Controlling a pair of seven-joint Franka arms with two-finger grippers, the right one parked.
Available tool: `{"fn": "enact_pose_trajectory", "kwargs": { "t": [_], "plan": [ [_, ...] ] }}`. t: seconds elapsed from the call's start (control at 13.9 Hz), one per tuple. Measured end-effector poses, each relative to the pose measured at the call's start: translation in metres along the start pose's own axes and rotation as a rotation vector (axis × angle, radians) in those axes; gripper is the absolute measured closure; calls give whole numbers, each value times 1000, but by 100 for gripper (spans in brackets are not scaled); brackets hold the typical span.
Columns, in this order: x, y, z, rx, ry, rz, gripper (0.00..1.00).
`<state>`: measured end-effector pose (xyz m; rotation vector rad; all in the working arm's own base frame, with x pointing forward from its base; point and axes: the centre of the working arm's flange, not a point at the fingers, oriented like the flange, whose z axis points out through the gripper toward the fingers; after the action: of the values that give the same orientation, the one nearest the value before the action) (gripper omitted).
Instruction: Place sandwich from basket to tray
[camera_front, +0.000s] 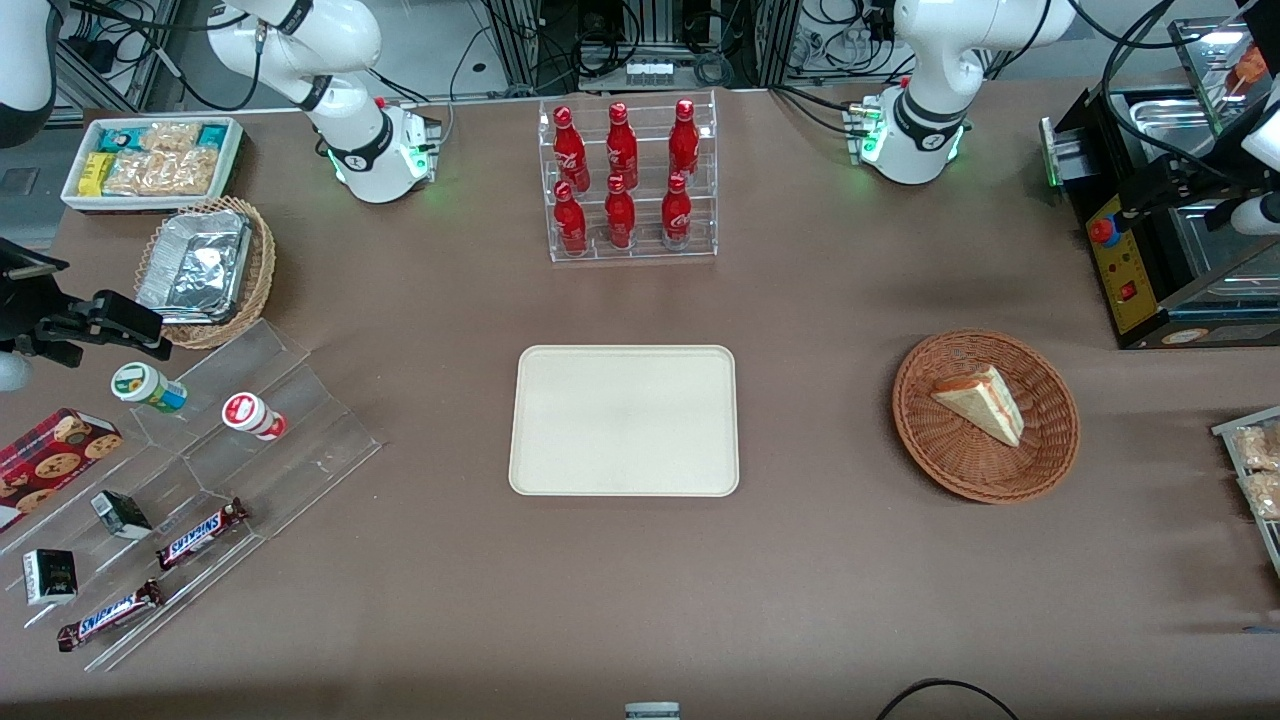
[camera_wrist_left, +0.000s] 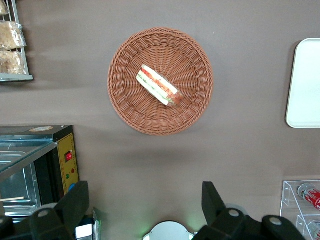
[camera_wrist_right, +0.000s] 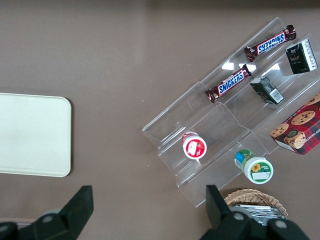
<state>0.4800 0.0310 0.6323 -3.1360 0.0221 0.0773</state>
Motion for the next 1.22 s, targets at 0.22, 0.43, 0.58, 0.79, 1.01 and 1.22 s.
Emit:
{"fn": "enact_pose_trajectory", "kwargs": {
  "t": [0.22,0.43,0.58,0.79,1.01,1.22],
  "plan": [
    [-1,0,1,0,-8,0,0],
    [3,2,7,1,-28,4,0],
    [14,4,23,4,-59,4,0],
    [44,5,62,17,-96,-82,0],
    [65,7,101,38,-145,-227,0],
    [79,9,127,51,-123,-369,0]
  ]
}}
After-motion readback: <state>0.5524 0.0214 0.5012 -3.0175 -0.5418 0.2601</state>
